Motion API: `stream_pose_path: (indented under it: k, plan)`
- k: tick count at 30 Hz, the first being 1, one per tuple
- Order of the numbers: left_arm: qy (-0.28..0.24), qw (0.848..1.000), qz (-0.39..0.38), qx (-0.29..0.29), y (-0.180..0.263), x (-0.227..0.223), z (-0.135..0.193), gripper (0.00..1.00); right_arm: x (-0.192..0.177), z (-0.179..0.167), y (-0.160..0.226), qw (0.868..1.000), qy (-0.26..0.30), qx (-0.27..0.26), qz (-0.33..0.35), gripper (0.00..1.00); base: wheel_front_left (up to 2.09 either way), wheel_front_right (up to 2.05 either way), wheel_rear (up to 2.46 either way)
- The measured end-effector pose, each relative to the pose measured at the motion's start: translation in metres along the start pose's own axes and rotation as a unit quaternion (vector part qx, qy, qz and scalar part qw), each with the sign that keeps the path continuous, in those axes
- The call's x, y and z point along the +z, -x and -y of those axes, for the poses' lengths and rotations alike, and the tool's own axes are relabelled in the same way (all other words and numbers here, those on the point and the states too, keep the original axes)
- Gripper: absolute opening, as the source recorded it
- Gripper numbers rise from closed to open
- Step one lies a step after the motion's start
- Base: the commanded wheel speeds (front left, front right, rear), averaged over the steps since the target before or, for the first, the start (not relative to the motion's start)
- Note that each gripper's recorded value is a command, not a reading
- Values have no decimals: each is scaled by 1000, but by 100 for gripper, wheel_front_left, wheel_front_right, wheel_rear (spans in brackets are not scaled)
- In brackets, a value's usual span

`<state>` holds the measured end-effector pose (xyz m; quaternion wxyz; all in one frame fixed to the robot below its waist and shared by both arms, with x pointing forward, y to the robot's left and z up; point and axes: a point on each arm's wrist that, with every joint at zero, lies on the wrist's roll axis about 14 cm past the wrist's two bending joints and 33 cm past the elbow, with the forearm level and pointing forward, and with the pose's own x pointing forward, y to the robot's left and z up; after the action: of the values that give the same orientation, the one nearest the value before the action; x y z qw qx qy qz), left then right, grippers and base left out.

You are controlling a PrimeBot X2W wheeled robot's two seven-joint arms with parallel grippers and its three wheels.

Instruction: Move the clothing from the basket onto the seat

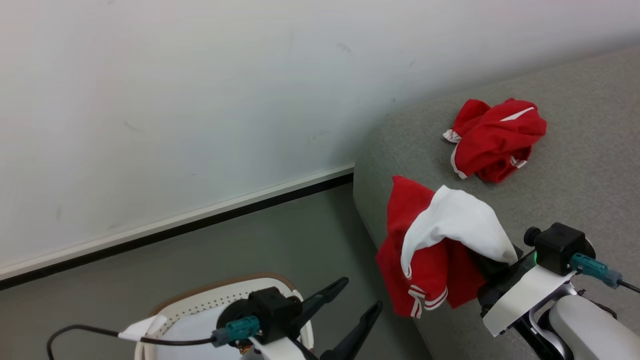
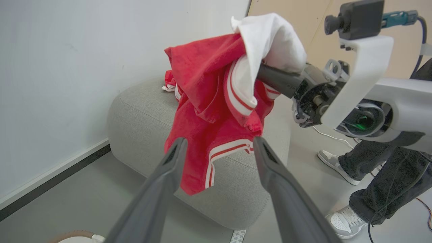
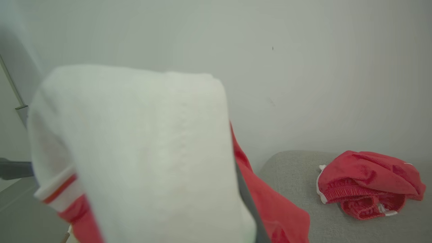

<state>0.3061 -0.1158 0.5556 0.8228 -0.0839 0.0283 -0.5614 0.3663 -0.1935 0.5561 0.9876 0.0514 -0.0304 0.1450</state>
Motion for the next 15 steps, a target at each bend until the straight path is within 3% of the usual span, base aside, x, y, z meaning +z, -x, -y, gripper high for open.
stream_pose_path:
  k: [8, 12, 15]
  plan:
    - [12, 1000, 8, -20, -15, -4, -4, 100, 8, 37, 7, 998, 11, -63, 15, 0, 0, 0, 0]
    - [17, 999, 19, -21, -20, -2, -19, 100, 26, 57, -12, 995, 22, -89, 47, 0, 0, 0, 0]
    - [17, 1000, 17, -17, -21, -7, -38, 100, 56, 85, -34, 988, 62, -114, 81, 0, 0, 0, 0]
